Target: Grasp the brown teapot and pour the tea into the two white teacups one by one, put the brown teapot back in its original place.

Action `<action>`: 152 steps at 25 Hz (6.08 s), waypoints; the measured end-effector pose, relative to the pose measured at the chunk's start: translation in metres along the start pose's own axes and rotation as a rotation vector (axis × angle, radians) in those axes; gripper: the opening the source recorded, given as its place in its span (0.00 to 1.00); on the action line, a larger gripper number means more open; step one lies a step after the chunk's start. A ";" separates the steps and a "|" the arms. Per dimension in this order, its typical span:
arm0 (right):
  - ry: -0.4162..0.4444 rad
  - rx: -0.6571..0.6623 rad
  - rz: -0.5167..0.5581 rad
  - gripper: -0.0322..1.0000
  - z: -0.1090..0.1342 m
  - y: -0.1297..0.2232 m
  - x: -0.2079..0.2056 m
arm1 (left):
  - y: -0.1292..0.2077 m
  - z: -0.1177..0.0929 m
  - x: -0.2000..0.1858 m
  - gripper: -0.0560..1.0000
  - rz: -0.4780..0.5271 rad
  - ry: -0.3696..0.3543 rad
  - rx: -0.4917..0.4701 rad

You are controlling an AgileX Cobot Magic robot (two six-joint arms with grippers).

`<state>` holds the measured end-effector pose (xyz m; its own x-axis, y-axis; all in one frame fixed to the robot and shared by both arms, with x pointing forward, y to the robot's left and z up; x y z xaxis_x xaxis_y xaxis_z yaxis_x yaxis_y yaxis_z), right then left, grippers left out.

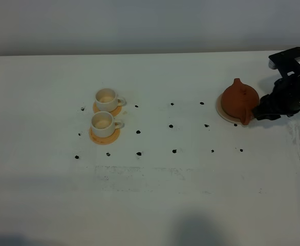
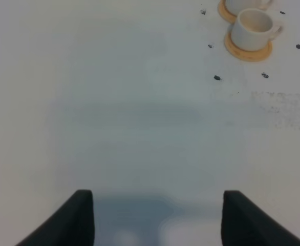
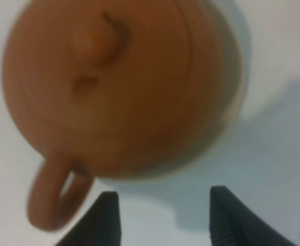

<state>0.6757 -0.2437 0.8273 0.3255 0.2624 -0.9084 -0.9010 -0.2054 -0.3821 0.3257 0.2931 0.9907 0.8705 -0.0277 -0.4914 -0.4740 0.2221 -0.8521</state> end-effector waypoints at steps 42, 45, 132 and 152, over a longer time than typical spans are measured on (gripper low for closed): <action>0.097 0.378 0.181 0.39 0.054 -0.019 -0.017 | 0.000 0.000 0.000 0.55 0.000 0.000 0.000; 0.124 0.365 0.187 0.39 0.049 -0.017 -0.015 | 0.000 0.000 0.000 0.55 0.000 0.000 0.000; 0.100 0.281 0.146 0.14 0.046 -0.025 0.011 | 0.000 0.000 0.000 0.55 0.000 0.000 0.000; 0.095 0.281 0.012 0.14 0.047 -0.026 -0.003 | 0.000 0.000 0.000 0.55 0.000 0.000 0.000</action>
<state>0.6845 -0.1948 0.8479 0.3274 0.1692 -0.9296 -0.9449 0.0648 -0.3209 0.3257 0.2931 0.9907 0.8705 -0.0277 -0.4914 -0.4740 0.2221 -0.8521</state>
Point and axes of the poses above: a point on each arm's last joint axis where the gripper is mounted, x pointing out along that axis toward the gripper, z along the wrist's bending axis when the last joint is at zero, y = z × x, the point moved 10 cm from there along x, pointing out along that axis toward the gripper, and after that the axes turned 12 degrees about x, right-handed, at the moved point
